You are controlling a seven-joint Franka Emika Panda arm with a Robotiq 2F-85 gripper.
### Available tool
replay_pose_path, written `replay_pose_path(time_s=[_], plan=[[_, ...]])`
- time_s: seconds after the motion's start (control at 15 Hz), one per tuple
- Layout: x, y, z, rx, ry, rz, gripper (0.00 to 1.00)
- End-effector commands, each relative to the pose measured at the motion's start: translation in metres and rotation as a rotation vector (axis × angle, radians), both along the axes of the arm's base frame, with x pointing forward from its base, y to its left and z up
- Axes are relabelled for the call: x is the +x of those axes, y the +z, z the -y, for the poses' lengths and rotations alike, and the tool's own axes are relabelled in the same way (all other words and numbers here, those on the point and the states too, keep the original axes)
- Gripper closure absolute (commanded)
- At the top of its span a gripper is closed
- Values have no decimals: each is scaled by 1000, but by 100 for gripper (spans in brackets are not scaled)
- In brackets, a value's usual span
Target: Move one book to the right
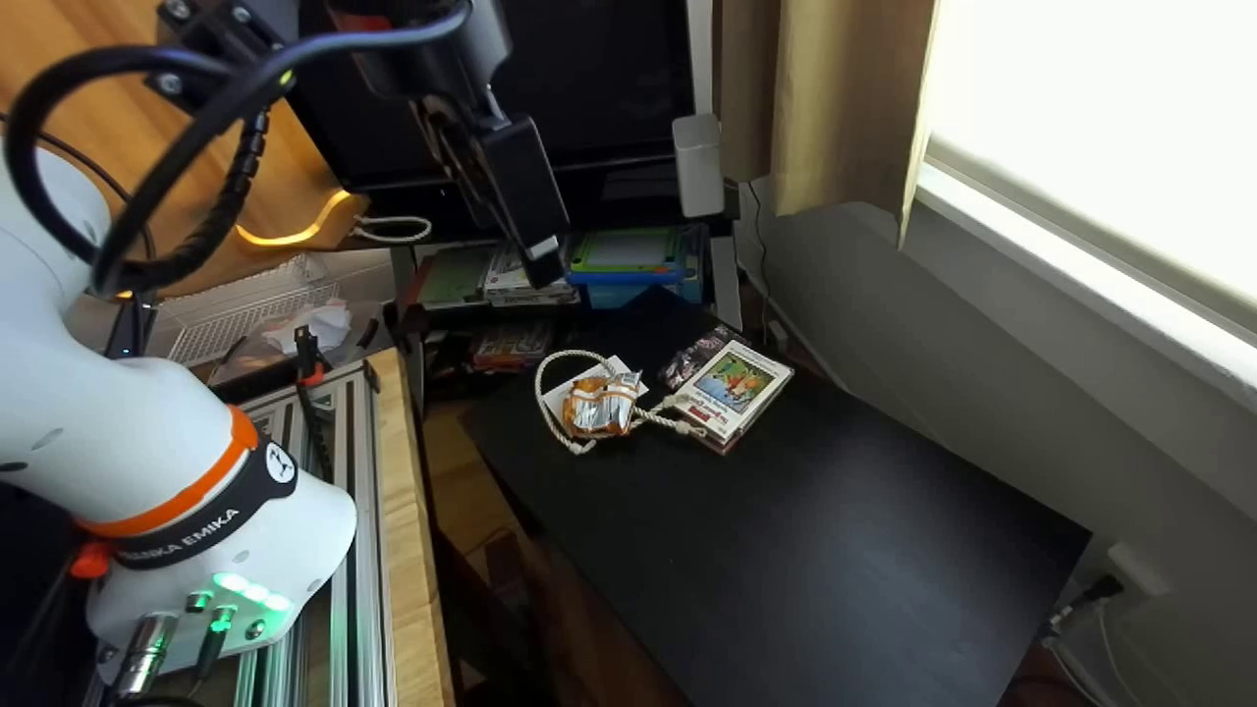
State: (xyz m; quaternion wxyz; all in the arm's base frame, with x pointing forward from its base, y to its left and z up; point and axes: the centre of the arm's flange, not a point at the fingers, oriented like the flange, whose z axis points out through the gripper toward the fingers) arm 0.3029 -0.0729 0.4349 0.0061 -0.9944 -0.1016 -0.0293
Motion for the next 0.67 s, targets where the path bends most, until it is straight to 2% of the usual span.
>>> replay_pose_path(time_s=[0.0, 0.53, 0.6], plan=[[0, 0, 0, 0, 0, 0, 0], [0, 0, 0, 0, 0, 0, 0], [14, -5, 13, 57, 0, -42, 0]])
